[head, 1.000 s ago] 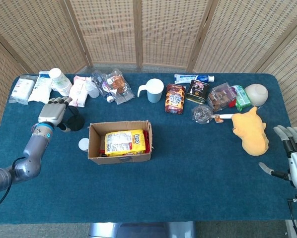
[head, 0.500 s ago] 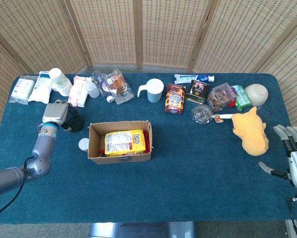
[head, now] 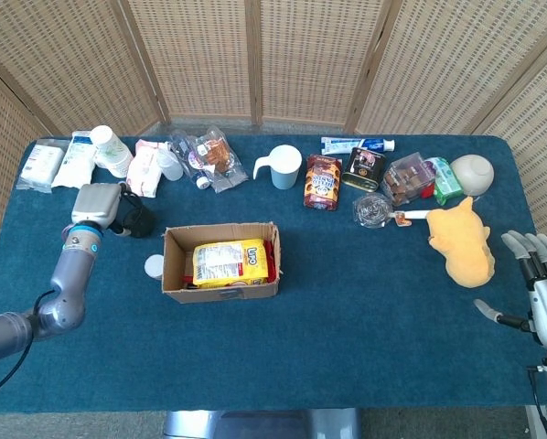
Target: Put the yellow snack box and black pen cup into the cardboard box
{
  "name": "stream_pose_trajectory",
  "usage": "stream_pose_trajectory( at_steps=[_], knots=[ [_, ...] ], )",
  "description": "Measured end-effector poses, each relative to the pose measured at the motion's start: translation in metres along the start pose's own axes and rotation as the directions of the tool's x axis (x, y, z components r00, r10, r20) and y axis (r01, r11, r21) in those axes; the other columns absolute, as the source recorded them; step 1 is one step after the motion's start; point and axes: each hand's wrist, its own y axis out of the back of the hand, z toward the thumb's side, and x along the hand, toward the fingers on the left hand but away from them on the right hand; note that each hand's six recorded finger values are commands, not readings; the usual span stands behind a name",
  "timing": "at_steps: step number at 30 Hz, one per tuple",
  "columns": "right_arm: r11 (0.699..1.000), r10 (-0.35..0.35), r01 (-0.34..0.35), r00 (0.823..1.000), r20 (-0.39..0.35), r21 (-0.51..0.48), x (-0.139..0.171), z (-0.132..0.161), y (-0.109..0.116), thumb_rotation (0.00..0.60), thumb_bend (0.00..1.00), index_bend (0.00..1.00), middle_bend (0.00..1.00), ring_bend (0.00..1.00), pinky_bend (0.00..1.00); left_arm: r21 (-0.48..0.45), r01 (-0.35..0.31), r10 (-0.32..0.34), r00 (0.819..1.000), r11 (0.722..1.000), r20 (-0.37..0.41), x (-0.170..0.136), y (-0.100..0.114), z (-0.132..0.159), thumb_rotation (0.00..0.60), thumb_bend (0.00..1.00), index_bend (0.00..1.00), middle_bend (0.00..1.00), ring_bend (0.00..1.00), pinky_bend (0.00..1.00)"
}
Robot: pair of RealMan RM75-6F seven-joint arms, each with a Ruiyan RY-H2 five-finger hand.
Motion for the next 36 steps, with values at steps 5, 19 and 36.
stream_pose_trajectory(
  at_steps=[5, 19, 36],
  knots=[
    [1.000, 0.003, -0.003, 1.000, -0.003, 0.001, 0.000, 0.001, -0.001, 0.600, 0.00, 0.09, 0.00, 0.00, 0.05, -0.071, -0.072, 0.074, 0.996, 0.995, 0.038, -0.019, 0.045, -0.002, 0.600, 0.09, 0.45, 0.47, 0.39, 0.60],
    [1.000, 0.010, -0.010, 1.000, -0.011, 0.003, 0.001, 0.004, -0.004, 0.600, 0.00, 0.10, 0.00, 0.00, 0.05, -0.166, -0.177, 0.212, 0.951, 0.970, 0.225, -0.110, 0.133, 0.026, 0.600, 0.09, 0.45, 0.47, 0.39, 0.60],
    [1.000, 0.003, -0.003, 1.000, -0.009, -0.004, 0.000, 0.004, -0.002, 0.600, 0.00, 0.10, 0.00, 0.00, 0.05, -0.172, -0.047, 0.121, 0.885, 0.984, 0.450, -0.134, 0.102, 0.098, 0.600, 0.09, 0.45, 0.47, 0.38, 0.59]
  ],
)
